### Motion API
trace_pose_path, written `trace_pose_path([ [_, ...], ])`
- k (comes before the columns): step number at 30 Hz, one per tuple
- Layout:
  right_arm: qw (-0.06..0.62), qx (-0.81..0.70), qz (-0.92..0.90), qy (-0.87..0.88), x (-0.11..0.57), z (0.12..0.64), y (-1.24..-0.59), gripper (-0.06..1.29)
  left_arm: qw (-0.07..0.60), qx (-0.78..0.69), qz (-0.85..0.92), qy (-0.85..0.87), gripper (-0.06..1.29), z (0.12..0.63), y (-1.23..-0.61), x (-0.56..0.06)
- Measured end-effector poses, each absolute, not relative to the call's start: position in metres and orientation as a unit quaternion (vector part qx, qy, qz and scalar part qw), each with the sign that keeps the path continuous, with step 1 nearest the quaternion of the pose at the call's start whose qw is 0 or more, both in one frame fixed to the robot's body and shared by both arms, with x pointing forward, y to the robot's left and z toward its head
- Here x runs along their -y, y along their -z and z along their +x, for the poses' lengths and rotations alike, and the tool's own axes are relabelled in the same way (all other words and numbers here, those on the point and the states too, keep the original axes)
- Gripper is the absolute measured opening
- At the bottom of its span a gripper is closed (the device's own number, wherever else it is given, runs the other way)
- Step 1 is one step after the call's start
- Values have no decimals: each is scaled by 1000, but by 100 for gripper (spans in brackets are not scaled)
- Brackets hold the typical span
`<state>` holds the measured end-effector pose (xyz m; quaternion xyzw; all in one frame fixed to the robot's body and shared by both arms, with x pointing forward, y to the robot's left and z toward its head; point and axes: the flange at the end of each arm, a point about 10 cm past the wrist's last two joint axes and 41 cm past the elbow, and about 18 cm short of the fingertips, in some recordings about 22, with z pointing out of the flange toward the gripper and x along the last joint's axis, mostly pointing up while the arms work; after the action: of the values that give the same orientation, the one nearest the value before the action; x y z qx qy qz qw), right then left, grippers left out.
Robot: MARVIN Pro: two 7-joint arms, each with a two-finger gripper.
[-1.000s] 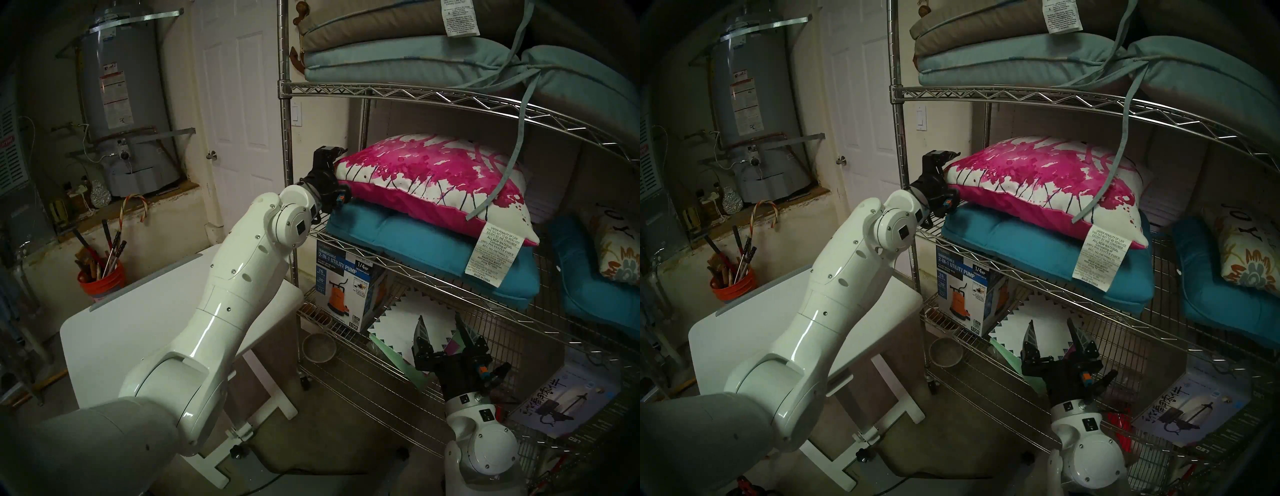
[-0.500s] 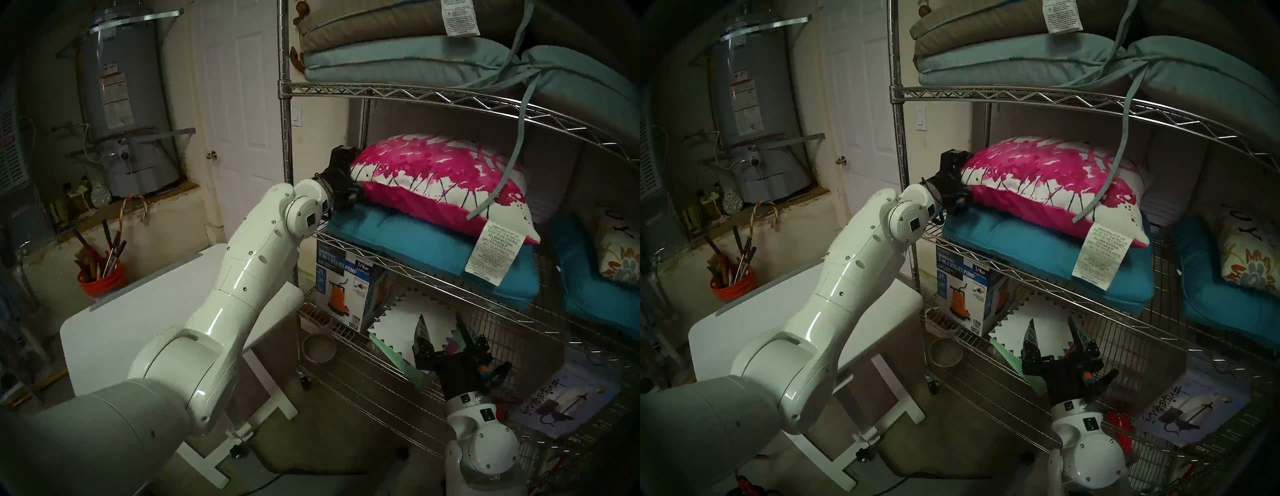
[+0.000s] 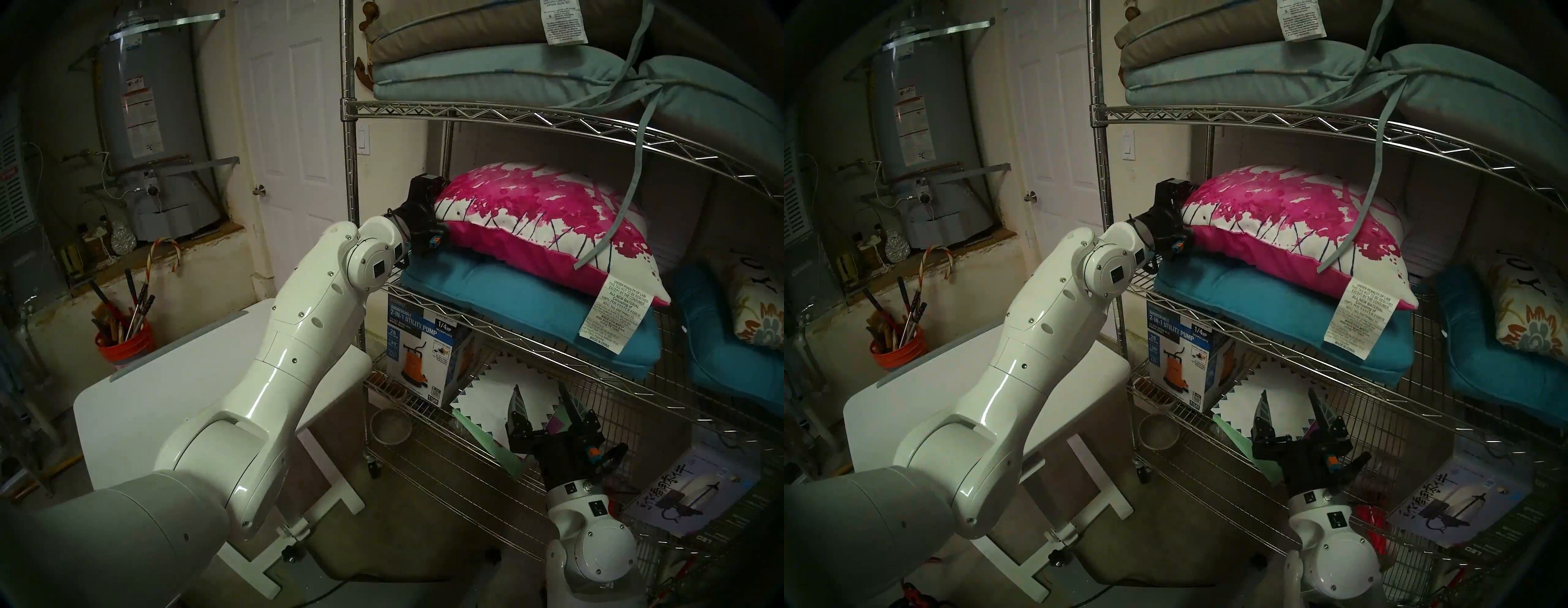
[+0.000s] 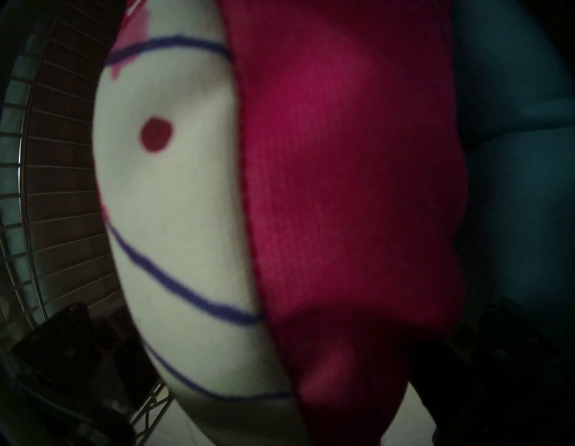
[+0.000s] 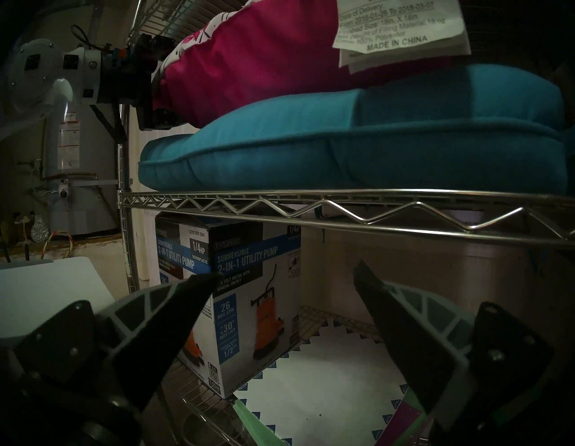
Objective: Take cushion off the shelf
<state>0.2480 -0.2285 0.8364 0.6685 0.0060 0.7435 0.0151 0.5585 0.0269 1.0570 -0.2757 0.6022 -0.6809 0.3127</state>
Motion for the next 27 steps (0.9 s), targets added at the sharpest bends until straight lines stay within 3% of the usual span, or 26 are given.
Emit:
trace_pose_path([
  [27,15,-6,669,-743,228,248,-836,122,313,-599,-277,683,127,557,-1057,-29],
])
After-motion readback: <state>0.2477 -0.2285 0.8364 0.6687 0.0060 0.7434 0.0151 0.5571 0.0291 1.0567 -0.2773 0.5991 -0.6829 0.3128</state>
